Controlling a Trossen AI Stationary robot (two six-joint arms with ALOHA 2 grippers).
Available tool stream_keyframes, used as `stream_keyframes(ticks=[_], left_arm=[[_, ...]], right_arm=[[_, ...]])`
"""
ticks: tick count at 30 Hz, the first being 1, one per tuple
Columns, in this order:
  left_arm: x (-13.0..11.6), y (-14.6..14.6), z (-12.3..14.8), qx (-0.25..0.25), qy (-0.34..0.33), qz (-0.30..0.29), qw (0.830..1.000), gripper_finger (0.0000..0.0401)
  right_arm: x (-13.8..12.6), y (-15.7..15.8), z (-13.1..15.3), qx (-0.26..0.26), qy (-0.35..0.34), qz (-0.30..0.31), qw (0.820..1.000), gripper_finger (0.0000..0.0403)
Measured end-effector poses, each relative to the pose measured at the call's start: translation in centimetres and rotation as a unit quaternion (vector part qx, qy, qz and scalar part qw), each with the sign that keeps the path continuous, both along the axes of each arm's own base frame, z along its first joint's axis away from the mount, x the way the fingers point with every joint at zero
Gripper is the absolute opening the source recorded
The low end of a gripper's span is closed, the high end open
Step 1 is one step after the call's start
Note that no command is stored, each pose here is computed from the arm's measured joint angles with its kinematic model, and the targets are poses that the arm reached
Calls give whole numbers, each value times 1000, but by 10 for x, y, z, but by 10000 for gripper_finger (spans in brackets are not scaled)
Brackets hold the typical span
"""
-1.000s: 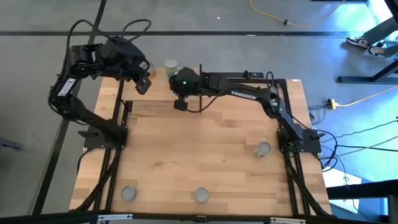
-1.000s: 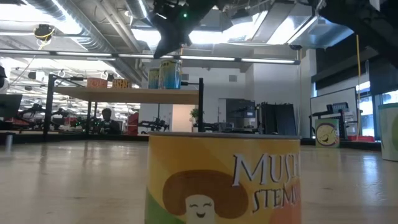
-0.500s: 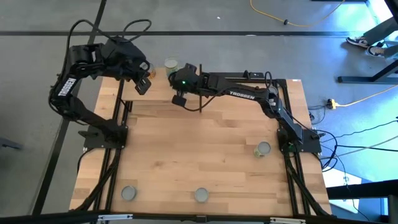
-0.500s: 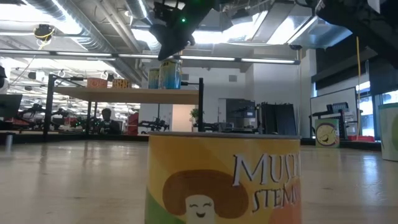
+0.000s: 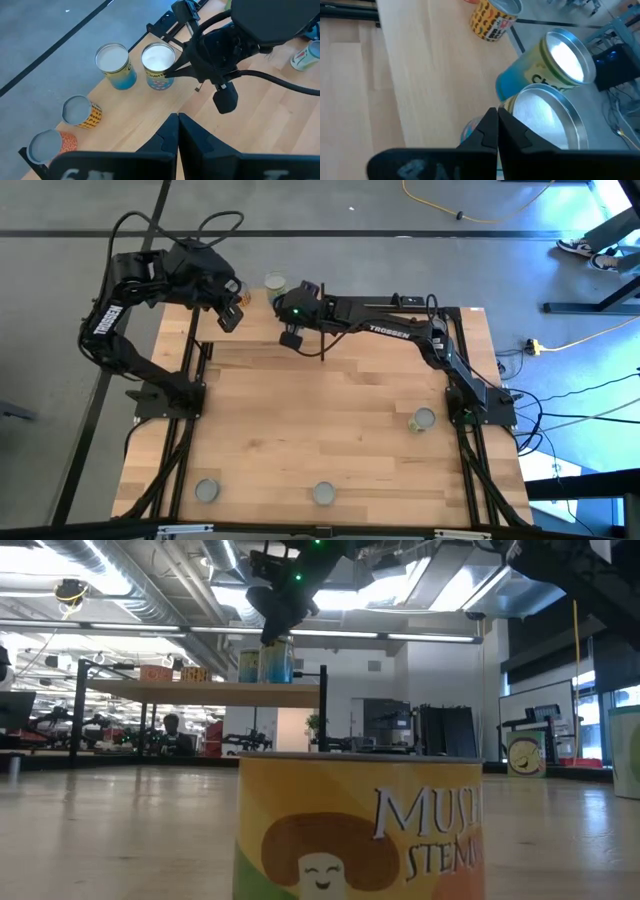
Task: Pick and place cans onto a shelf
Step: Put the canned cherries on the shelf
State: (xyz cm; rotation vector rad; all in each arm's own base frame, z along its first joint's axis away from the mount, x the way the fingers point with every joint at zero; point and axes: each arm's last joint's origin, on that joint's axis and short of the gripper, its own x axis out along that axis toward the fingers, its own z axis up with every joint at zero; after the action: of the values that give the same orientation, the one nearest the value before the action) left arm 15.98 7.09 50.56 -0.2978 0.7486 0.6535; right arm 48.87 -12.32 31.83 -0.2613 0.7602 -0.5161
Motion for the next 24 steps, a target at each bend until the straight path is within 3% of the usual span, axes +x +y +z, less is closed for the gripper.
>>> stream_keyframes(ticks=[24], left_arm=[[0,0,0,-2,-1,-2,1000,0]], right_arm=[[-12,-26,-2,-33,31,-73,996,0]])
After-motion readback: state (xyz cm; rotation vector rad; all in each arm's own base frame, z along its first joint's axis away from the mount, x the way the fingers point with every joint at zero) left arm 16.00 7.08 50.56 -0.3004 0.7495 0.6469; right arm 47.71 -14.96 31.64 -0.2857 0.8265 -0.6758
